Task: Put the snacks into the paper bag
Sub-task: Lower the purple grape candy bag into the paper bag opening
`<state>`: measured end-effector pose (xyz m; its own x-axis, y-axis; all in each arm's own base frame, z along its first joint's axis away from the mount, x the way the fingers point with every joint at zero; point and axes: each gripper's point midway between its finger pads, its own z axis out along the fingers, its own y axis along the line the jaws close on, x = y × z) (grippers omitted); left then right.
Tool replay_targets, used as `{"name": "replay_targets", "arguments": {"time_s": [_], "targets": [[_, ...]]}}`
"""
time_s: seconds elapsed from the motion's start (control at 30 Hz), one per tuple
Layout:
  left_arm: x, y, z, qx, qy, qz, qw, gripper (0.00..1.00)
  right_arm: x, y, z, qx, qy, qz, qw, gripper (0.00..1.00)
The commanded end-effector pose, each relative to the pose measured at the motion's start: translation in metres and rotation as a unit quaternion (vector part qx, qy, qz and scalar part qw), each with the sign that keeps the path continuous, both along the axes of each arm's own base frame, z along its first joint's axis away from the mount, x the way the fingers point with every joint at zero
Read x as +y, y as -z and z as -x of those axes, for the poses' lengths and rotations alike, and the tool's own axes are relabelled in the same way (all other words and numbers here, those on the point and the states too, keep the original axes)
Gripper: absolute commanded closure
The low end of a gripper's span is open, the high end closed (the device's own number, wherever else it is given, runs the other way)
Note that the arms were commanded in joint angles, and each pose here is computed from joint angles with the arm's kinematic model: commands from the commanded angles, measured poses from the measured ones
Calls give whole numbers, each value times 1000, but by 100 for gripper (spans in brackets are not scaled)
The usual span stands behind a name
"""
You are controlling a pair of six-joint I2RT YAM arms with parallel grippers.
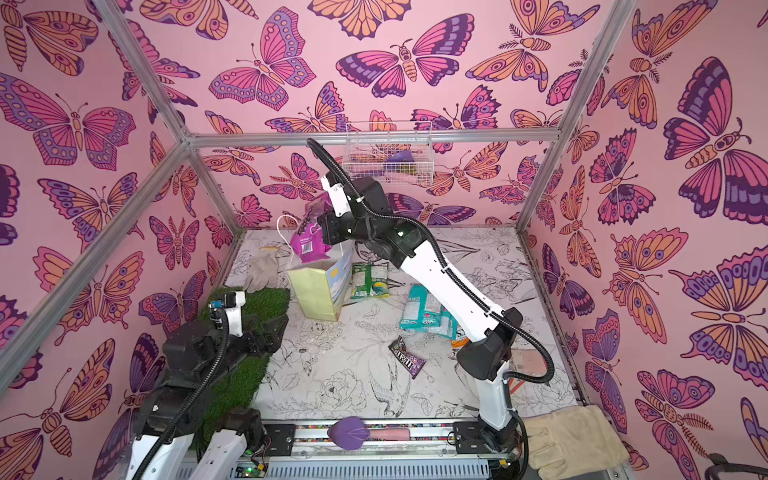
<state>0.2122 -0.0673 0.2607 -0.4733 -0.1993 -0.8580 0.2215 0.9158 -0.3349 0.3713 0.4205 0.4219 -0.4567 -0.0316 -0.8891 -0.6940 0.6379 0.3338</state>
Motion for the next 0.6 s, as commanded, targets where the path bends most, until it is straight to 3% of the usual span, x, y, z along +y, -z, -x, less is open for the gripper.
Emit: {"name": "replay_targets", "arguments": {"time_s": [0.0, 0.57], "targets": [[0, 8, 2, 9, 3, -7, 1000, 0, 0, -42, -6, -69, 15, -33, 997, 100], [1, 8, 2, 9, 1, -8, 1000, 0, 11, 12, -21, -49, 25, 41, 998, 100]]}}
